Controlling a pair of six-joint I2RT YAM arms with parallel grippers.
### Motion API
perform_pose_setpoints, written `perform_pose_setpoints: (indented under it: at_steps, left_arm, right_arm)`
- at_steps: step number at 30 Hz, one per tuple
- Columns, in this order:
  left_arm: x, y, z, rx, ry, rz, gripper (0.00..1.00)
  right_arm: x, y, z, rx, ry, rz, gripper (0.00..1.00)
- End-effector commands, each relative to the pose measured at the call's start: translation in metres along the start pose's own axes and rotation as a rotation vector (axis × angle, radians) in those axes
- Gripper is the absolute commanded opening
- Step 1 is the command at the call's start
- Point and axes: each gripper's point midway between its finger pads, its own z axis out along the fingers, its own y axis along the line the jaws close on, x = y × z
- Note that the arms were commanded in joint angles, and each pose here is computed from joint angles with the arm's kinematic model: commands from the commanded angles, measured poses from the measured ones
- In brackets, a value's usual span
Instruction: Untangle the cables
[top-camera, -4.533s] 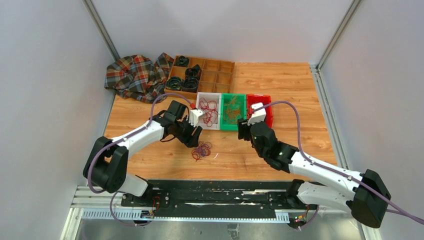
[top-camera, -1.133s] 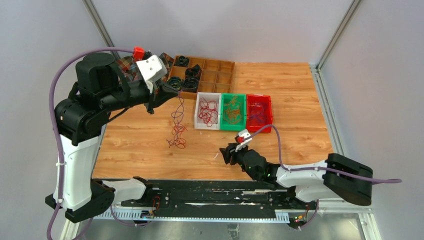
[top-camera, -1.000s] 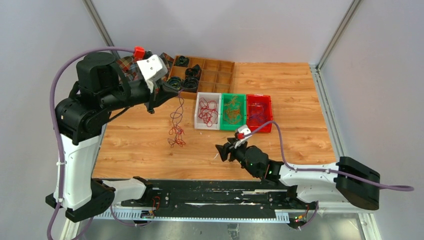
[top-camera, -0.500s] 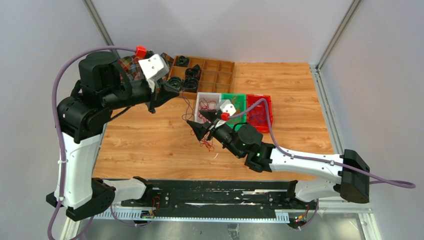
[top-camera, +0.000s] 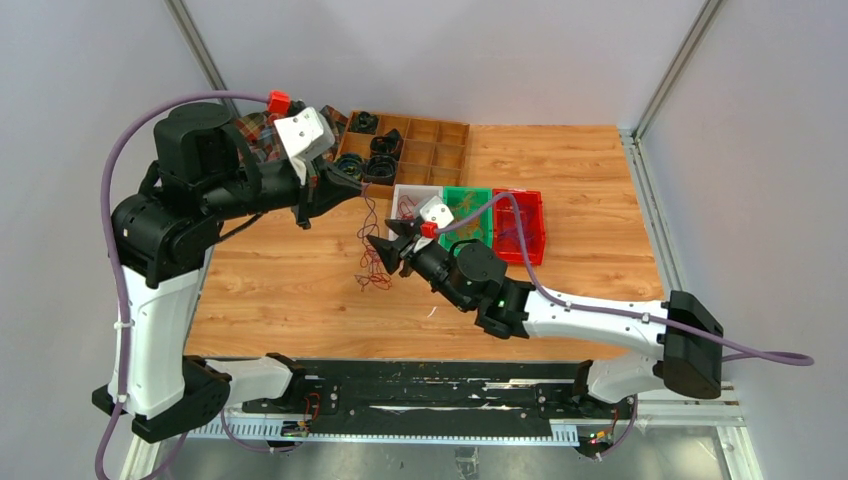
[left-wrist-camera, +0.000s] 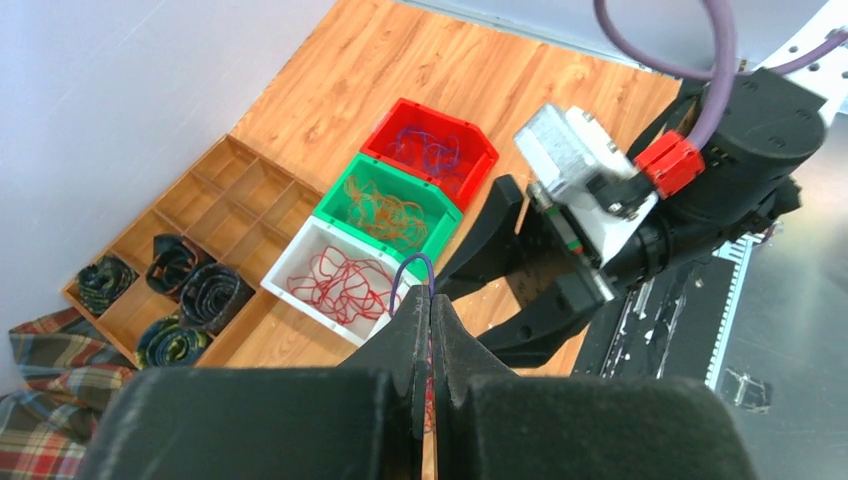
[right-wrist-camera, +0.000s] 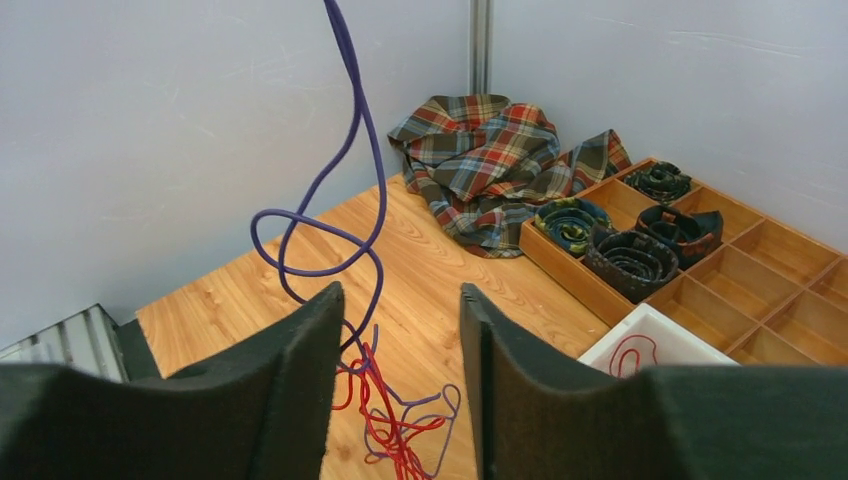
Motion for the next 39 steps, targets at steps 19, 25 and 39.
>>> perform_pose_setpoints:
  at_steps: [19,25,39]
  left_arm:
    - [-0.047,-0.025,-0.024,0.065,-0.145,-0.026,0.0]
    - [-0.06,-0.016,-0.032,0.002,-0.176,0.029,0.0]
    - [-0.067,0.003,-0.029,-0.068,-0.177,0.079,0.0]
  right_arm:
    - [0.115,-0.039,0.008,0.177,0.172,-0.048,0.44]
    - [0.175,-0.048,-0.032,0.192,0.285,-0.007,0.43]
    - [0.11,-0.042,-0.06,0.097,0.15,-0.004,0.65]
